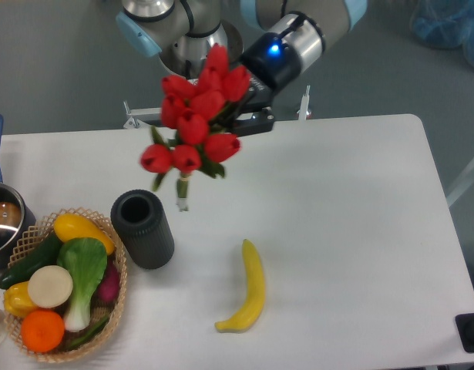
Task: Pick up the flowers from the vase
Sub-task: 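Carry the tulips away from the vase and hold them above the table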
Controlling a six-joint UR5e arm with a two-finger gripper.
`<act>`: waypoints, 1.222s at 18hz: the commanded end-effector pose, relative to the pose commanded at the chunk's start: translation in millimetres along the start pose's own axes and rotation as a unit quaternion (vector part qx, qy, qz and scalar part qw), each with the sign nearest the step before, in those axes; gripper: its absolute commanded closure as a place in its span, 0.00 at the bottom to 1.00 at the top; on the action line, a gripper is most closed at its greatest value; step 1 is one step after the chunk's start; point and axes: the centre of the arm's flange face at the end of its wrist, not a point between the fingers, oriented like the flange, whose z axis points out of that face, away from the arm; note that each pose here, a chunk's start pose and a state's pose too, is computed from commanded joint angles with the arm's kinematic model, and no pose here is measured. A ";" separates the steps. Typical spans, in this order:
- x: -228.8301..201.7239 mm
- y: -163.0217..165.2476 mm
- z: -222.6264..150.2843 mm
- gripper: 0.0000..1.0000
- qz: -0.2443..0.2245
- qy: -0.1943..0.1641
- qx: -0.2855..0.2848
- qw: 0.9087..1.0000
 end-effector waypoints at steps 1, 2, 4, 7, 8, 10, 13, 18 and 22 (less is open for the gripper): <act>-11.3 5.2 -2.2 1.00 0.006 -0.016 -0.022 1.000; -20.6 8.7 -1.9 1.00 0.008 -0.027 -0.041 0.999; -42.3 15.8 -2.6 1.00 0.014 -0.051 -0.082 0.995; -77.1 54.3 -21.2 1.00 0.003 -0.112 -0.180 0.977; -84.1 69.8 -26.9 1.00 0.006 -0.120 -0.204 0.971; -92.7 86.2 -37.3 1.00 0.018 -0.134 -0.243 0.961; -98.6 99.0 -49.5 1.00 0.014 -0.164 -0.310 0.936; -112.9 119.8 -57.0 1.00 0.002 -0.180 -0.364 0.914; -116.1 127.5 -51.3 1.00 0.003 -0.188 -0.412 0.892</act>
